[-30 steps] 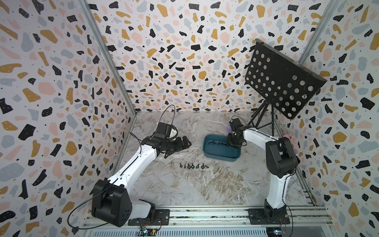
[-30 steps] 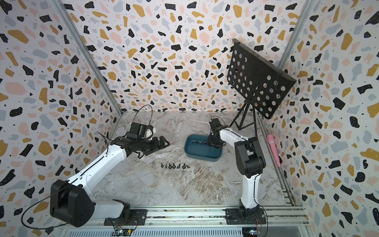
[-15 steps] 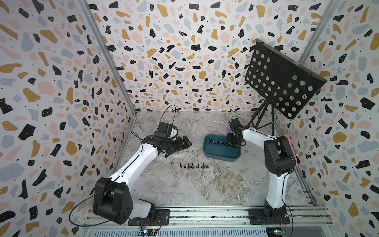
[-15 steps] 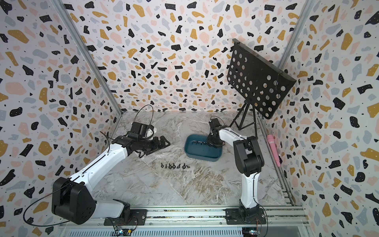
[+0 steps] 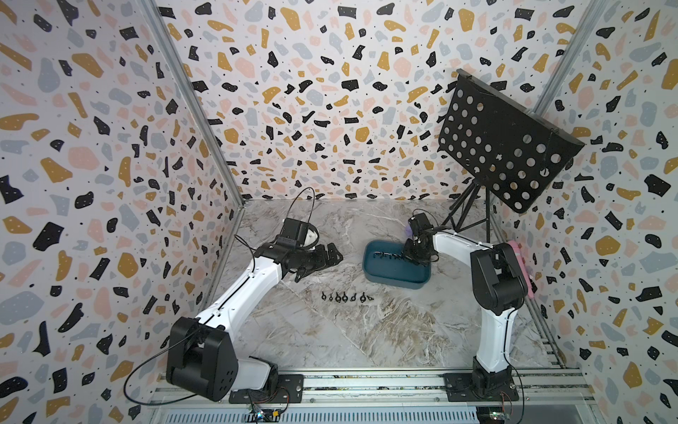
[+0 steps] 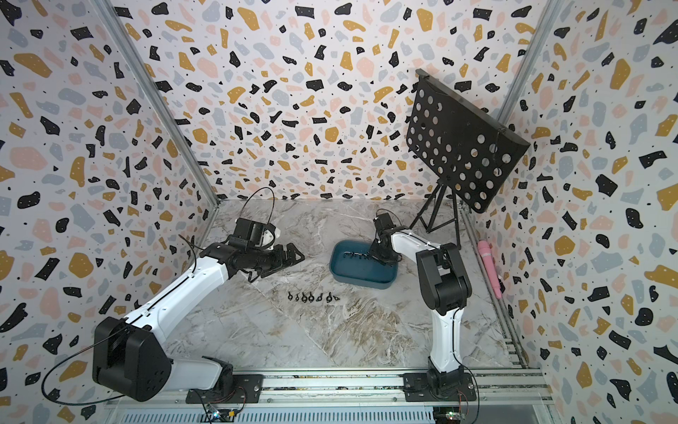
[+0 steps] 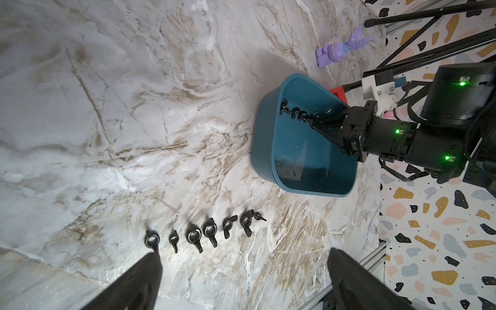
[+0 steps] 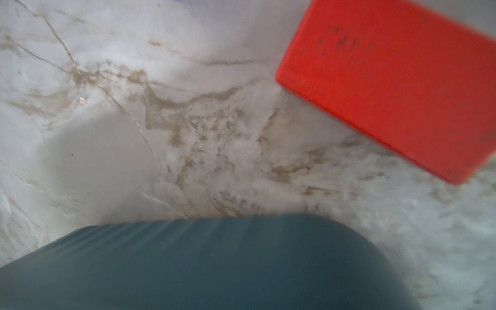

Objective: Take out the wing nut from the storage box
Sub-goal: Pick up the wing nut from the storage box.

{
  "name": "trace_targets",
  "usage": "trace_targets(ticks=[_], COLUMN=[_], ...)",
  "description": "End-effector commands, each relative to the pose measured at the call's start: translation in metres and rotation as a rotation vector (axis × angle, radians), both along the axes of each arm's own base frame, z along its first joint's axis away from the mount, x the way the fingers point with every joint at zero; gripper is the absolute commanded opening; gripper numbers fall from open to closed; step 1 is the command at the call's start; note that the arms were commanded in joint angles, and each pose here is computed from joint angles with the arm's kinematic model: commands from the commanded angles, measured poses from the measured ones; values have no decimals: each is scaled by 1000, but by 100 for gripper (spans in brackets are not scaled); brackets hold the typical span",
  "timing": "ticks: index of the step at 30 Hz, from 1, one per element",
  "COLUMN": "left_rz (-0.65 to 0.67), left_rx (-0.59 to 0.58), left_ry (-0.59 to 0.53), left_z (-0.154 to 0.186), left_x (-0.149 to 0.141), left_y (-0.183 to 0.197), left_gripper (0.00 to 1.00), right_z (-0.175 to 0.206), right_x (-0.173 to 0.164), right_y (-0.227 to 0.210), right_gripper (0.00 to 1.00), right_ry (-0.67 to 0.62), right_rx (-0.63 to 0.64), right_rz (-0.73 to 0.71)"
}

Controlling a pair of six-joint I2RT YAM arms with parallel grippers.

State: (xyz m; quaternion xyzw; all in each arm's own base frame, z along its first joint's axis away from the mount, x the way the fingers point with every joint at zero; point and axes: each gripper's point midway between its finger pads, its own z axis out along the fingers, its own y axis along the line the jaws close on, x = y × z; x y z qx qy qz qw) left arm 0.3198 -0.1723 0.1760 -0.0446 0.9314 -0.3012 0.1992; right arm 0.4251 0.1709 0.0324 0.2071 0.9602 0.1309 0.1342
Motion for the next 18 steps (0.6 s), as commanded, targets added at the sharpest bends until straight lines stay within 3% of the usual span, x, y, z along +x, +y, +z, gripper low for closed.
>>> trace_targets(ticks=[1, 5, 13, 18], left_rz=[-19, -19, -23, -51], left_rx=[-19, -20, -34, -44], left_ry=[-39, -46, -57, -71], left_z=[15, 17, 23, 29], left_x=[5, 5, 4, 3], left_y=[-5, -5, -7, -13], left_gripper=[100, 100, 100, 92], right_z=[14, 28, 67, 92], right_x=[-8, -11, -21, -29], right_y=[-5, -6, 2, 13], right_gripper=[6, 1, 1, 1], right_ry=[-18, -63, -180, -255], right_rx=[-18, -6, 45, 110], right_rz=[12, 28, 150, 264])
